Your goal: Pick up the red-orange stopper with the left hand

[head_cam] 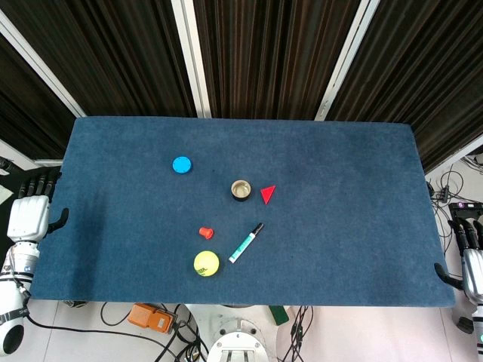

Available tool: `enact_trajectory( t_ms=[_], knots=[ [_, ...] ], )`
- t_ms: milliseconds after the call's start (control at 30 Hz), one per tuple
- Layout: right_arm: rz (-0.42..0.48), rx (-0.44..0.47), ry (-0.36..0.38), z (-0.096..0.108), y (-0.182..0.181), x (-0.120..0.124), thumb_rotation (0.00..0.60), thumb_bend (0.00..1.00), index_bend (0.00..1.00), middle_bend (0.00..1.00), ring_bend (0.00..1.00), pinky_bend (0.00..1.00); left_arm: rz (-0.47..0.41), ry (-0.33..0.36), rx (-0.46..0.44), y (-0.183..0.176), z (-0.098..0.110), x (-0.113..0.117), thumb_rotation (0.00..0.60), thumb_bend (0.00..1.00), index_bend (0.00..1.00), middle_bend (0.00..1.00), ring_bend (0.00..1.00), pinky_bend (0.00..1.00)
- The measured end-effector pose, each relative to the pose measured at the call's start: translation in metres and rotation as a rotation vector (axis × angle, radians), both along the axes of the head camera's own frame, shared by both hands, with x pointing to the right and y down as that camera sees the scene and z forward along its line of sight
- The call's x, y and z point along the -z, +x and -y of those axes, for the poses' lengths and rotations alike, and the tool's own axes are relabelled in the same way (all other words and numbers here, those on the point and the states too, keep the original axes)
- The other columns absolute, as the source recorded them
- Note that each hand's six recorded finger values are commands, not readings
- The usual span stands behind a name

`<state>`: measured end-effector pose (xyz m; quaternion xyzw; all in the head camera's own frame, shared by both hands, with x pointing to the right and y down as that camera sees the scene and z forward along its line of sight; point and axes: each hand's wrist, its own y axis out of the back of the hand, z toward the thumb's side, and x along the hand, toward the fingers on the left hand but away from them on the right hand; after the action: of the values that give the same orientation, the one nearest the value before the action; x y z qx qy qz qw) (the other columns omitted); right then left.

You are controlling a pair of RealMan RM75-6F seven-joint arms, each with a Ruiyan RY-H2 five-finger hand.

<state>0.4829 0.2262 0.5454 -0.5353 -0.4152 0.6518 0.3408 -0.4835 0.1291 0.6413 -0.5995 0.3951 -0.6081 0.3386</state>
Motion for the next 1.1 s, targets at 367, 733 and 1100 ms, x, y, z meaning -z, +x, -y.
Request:
enact_trajectory(
  t_ms=[367,733,1100],
  knots=[
    [0.003,-0.001,0.001,-0.001,0.001,0.001,0.600,0.40,0.17,0.14,0.06,0.00,-0.015,0.017,-0.010,0.004,-0.002,0.007,0.600,0.37,0.08,0.00,0.00,0.08],
    [0.010,-0.009,0.004,-0.002,0.003,0.003,0.600,0.40,0.17,0.13,0.06,0.00,-0.118,-0.036,-0.065,0.031,-0.011,0.001,0.600,0.37,0.10,0.00,0.00,0.08],
    [0.019,-0.014,0.010,-0.002,0.004,0.005,0.600,0.40,0.17,0.13,0.06,0.00,-0.312,-0.182,-0.336,0.131,-0.010,-0.008,0.600,0.27,0.13,0.00,0.00,0.08]
  ],
)
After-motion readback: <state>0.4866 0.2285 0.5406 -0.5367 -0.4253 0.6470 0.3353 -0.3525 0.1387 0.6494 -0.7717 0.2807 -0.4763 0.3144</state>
